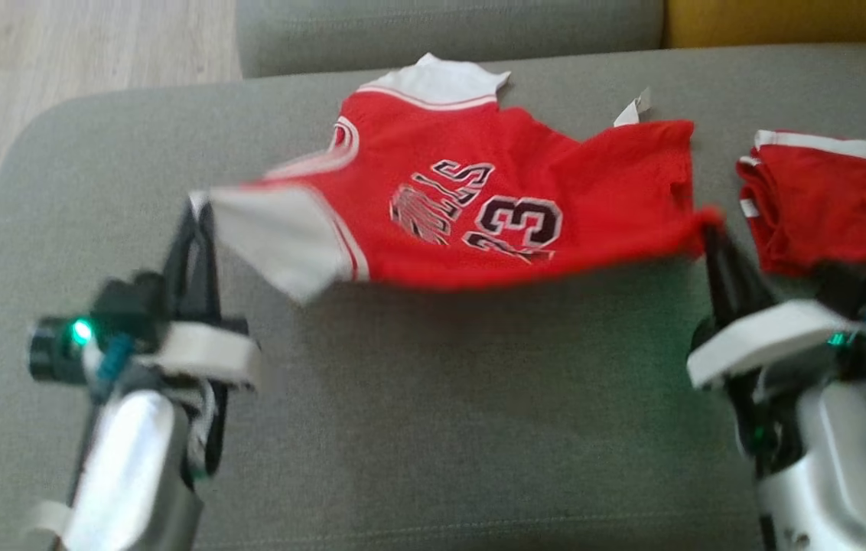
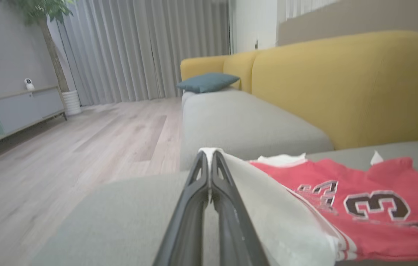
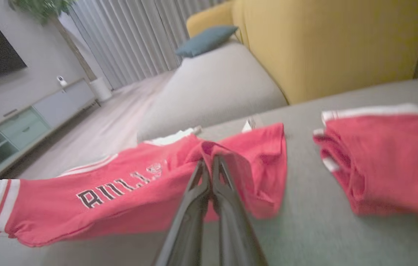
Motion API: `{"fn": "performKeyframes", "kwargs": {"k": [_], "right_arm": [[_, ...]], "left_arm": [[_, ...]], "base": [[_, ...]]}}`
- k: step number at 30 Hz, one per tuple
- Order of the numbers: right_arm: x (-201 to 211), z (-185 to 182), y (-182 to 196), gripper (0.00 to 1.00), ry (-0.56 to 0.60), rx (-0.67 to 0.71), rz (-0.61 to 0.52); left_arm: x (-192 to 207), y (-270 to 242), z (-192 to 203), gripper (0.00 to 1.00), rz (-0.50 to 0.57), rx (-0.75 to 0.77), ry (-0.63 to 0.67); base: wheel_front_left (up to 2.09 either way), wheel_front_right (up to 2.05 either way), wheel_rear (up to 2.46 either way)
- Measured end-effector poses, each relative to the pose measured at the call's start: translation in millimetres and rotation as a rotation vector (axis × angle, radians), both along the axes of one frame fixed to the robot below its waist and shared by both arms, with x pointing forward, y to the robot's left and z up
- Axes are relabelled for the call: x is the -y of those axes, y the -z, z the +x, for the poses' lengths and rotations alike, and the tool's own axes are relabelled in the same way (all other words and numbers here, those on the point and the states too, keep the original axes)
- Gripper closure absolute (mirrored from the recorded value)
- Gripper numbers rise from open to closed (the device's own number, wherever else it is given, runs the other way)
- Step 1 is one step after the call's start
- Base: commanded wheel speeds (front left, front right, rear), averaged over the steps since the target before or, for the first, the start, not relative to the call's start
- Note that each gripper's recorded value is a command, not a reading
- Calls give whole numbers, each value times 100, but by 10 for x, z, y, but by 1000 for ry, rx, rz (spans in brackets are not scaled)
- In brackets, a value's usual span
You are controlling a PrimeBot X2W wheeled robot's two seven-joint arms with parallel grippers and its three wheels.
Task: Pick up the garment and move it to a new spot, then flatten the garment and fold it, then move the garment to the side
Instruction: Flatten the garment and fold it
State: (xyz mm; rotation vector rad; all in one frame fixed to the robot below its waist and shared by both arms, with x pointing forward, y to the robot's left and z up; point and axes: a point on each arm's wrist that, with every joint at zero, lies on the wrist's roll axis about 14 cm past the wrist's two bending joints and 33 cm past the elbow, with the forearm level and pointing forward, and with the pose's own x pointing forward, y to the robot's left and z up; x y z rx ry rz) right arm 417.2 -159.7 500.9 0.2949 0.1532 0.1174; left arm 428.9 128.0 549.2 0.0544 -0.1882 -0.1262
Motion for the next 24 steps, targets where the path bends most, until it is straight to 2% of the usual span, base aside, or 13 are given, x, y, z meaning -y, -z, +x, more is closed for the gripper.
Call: {"fn": "performKeyframes", "kwargs": {"k": [6,11,16,21,24], "right_arm": [[-46,88,-895,100,-32,246,-34],[-11,-38,-1433,100,-40,389,-66],[-50,-260,-1905,100,-56,511,-47],[-36,-413,-2144,100,-53,561,-33],[7,-418,-2148,100,-51,539,-3]], "left_arm": [[-75,-930,-34,100,-80,255,-19],[-94,-1534,-298,100,-140,433,-8],[-84,-2066,-635,100,-205,577,21],[-76,-2416,-789,100,-226,652,42],[-60,-2594,-720,100,-190,663,58]], "base": [[0,0,0],[0,0,0],[0,0,0],[0,0,0],[0,0,0]]}}
